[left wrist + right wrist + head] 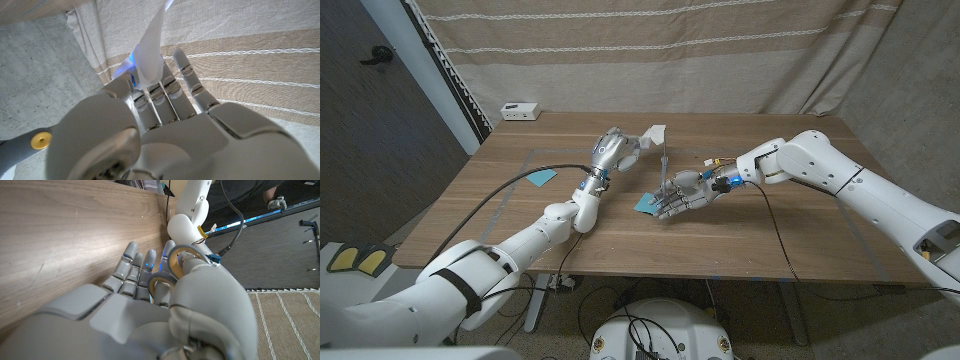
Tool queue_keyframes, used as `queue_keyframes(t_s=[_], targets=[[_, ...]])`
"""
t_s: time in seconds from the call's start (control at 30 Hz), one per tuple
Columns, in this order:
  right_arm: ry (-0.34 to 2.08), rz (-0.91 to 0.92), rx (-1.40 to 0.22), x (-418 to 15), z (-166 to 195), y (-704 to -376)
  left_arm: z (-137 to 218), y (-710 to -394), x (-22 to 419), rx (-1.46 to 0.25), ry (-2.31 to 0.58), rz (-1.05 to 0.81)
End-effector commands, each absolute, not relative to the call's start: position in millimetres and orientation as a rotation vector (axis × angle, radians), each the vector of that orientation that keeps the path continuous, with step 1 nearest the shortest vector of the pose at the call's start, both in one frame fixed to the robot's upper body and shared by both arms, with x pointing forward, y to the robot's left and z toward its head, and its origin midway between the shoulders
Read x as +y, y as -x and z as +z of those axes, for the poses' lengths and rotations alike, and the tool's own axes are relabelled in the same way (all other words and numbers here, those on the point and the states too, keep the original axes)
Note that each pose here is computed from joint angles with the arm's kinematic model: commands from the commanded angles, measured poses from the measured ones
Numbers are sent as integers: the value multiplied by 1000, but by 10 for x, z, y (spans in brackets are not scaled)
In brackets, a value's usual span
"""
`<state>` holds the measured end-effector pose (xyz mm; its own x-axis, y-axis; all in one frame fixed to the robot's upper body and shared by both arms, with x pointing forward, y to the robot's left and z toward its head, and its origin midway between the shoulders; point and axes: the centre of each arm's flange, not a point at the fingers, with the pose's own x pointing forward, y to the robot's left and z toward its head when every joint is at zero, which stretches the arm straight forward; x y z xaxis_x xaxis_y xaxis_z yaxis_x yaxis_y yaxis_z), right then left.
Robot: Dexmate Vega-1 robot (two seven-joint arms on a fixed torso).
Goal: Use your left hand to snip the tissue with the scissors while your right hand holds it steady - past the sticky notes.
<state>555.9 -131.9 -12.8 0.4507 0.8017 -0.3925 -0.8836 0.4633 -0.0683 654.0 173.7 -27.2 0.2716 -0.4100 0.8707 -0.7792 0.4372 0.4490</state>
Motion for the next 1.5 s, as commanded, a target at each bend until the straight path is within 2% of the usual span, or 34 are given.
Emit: queue_keyframes(t_s=[0.03,0.7,1.5], targets=[[275,1020,274,-1308,10,-5582,-194,-6624,1748,-1332,-1188,349],[259,952,218,-1341,174,-5745,-65,-6845,1707,-1266,-1259,302],[280,902,192,-1295,265,-5797,-123,-6838,1797,-1256,-1249,292]])
